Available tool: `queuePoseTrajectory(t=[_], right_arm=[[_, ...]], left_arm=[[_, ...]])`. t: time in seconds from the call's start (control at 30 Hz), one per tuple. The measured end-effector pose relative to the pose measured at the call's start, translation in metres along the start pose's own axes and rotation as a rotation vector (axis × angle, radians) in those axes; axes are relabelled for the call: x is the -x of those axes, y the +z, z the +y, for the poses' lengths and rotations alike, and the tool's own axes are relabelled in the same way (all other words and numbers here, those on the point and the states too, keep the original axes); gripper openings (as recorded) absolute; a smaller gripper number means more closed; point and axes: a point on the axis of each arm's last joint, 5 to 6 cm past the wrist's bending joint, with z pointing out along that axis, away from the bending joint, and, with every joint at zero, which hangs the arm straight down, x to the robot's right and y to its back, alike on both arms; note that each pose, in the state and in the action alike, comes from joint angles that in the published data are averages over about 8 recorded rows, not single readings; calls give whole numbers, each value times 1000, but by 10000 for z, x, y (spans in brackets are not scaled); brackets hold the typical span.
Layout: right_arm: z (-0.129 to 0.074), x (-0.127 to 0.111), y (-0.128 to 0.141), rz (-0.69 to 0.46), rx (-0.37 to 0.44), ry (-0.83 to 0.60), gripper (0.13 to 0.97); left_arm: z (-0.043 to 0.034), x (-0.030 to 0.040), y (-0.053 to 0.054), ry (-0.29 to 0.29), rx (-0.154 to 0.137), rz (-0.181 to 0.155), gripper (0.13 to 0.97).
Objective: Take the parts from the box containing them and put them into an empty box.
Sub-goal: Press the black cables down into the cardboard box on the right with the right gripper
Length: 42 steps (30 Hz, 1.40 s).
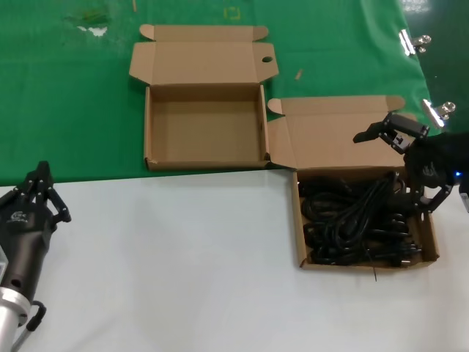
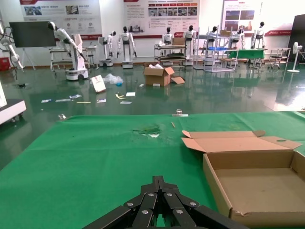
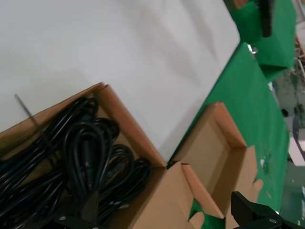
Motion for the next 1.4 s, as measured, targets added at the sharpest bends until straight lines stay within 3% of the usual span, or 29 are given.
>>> queuePoseTrajectory(t=[0.73,1.1,1.4], right_arm=[[269,320,301,-69,-6,-134,966],[281,458,411,-61,-4,-135,960],[275,515,443,-55,-3,-137,898]], left_arm=[[0,0,0,0,0,0,140],[0,0,0,0,0,0,140],[0,0,0,0,0,0,140]])
